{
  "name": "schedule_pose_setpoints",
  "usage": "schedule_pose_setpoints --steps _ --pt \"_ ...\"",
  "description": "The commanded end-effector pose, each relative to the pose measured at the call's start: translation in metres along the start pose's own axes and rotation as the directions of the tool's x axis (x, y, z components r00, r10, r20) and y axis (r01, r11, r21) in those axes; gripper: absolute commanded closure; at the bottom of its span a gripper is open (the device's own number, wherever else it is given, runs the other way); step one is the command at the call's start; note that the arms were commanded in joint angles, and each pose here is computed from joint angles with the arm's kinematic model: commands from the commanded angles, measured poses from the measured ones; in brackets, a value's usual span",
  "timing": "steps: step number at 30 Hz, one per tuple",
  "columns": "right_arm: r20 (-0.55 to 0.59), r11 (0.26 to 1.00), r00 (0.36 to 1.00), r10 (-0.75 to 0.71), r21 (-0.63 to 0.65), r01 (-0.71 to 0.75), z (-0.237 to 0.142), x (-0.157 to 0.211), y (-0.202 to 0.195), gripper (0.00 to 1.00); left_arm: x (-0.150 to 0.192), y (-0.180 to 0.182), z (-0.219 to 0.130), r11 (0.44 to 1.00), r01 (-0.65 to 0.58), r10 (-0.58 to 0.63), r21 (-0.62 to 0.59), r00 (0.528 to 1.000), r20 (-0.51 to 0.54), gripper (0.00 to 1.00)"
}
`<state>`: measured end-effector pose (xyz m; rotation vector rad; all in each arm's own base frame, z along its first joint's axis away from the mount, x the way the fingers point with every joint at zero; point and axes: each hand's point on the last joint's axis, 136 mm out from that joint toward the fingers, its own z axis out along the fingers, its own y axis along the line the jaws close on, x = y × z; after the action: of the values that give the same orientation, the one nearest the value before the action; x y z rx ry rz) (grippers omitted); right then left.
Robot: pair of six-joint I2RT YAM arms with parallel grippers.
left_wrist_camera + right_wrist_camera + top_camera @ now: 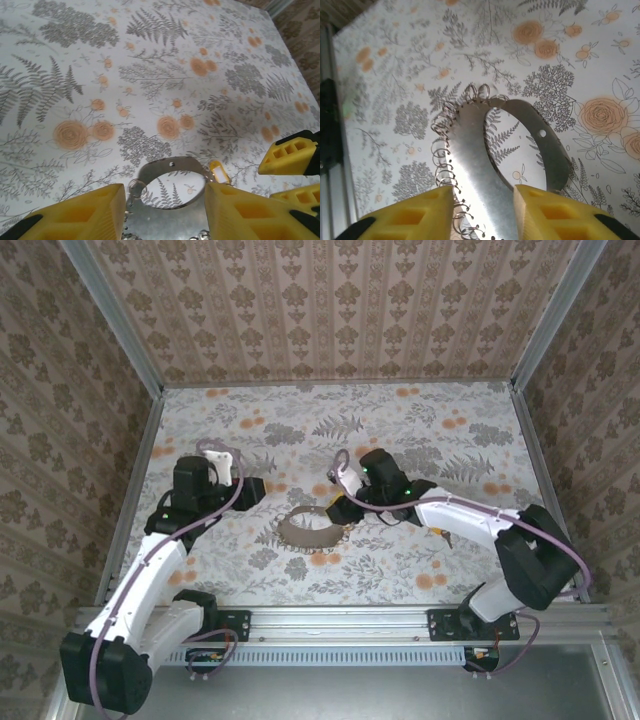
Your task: Put the keys on the keyring
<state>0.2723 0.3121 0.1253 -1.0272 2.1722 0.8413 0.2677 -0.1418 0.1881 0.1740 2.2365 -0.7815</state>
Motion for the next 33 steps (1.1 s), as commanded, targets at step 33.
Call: schedule_pose_setpoints --steps 33 --pt "-0.432 0.971 0.893 0.126 0.239 -0.022 0.009 0.079 -0.021 0.60 0.013 0.024 0.008 0.996 0.079 -0.080 -0.037 0.996 -0.027 0.52"
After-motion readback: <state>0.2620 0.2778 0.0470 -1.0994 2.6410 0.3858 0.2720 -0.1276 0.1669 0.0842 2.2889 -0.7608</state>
